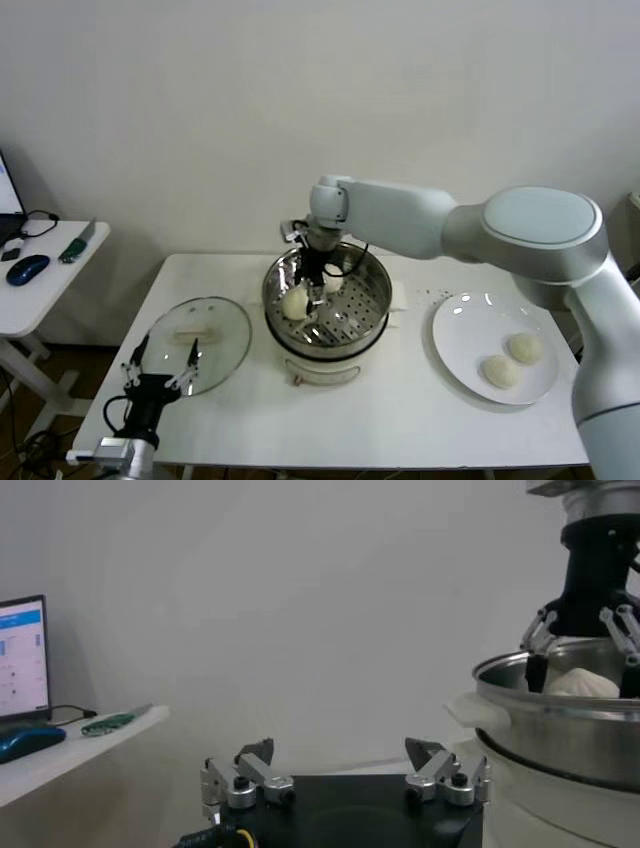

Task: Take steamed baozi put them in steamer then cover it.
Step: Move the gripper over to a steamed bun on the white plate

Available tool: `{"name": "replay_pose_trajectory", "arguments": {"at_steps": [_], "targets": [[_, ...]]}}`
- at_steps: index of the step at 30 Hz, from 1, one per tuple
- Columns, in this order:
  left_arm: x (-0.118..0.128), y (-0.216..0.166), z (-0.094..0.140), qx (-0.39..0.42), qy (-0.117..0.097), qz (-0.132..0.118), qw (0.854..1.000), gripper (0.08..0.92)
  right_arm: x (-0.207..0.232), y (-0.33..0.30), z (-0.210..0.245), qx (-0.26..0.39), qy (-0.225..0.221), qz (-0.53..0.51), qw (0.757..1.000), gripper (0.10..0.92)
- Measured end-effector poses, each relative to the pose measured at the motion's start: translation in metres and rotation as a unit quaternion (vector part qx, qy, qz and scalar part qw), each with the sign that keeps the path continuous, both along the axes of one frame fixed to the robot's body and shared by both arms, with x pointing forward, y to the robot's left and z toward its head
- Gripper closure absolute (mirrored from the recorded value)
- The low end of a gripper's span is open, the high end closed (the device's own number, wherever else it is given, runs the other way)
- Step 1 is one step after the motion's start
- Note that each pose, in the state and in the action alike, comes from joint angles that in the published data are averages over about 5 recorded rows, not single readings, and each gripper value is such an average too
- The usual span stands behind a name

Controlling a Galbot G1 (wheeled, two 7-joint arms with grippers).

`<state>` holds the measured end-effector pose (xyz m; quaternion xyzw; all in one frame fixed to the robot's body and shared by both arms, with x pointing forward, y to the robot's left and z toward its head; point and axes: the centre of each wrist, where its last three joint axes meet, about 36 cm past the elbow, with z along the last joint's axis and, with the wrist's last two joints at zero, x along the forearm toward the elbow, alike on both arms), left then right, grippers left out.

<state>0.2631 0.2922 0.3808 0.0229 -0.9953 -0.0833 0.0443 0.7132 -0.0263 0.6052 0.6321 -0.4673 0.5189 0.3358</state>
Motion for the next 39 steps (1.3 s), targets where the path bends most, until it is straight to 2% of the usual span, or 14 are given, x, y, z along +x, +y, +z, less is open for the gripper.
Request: {"name": "replay_pose_trajectory", "arguments": {"at_steps": [6, 11, 18, 22, 28, 39], "targets": [[0.001, -0.002, 0.000, -0.002, 0.000, -0.002, 1.000, 0.177, 0.002, -0.038, 0.038, -0.002, -0.023, -0.003, 1.000, 0.200], [0.002, -0.002, 0.001, 0.000, -0.002, -0.001, 1.000, 0.177, -0.005, -0.094, 0.070, -0.005, -0.038, -0.015, 0.999, 0.200], [0.004, -0.001, 0.005, 0.001, -0.005, 0.000, 1.000, 0.177, -0.029, -0.192, 0.078, -0.011, -0.045, -0.038, 0.998, 0.200], [0.004, -0.001, 0.006, 0.002, -0.004, 0.001, 1.000, 0.177, -0.047, -0.249, 0.060, -0.019, -0.044, -0.054, 0.997, 0.200], [0.002, -0.003, 0.007, 0.005, -0.001, 0.002, 1.000, 0.177, -0.075, -0.321, 0.007, -0.032, -0.029, -0.078, 0.996, 0.200], [-0.001, -0.006, 0.007, 0.009, 0.004, 0.008, 1.000, 0.177, -0.112, -0.392, -0.078, -0.072, -0.006, -0.105, 0.992, 0.200]]}}
